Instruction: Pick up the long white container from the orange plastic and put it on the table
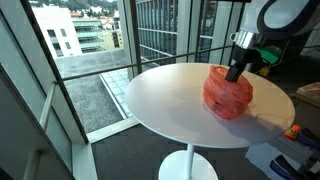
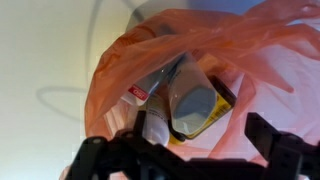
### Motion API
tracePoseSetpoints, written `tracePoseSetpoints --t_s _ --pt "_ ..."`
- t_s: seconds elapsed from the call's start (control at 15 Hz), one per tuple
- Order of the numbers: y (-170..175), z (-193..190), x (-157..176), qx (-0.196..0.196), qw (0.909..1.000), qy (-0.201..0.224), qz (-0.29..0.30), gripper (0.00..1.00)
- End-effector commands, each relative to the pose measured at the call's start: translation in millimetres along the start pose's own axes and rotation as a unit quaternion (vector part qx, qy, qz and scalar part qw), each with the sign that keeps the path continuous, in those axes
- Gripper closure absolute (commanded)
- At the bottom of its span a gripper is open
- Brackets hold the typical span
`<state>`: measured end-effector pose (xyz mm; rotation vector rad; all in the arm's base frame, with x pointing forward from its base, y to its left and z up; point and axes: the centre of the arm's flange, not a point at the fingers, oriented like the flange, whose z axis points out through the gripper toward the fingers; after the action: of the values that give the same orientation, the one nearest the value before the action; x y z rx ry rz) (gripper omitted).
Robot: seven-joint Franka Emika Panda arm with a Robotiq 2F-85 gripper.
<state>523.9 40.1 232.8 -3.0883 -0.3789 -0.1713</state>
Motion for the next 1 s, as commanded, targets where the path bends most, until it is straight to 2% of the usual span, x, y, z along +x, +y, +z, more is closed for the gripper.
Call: tracePoseSetpoints --t_s 0.0,0.13,0.6,0.93 --pt "6.7 4.9 6.7 0.008 1.0 0.004 -0.002 0.25" --pt "7.3 3.6 4.7 0.009 1.0 0.003 0.001 0.34" --pt "9.2 -6.4 3.5 0.006 0.9999 0.002 0.011 0.9" --pt "8.7 -25.4 6.1 -0.001 0.9997 -0.004 0.022 0.9"
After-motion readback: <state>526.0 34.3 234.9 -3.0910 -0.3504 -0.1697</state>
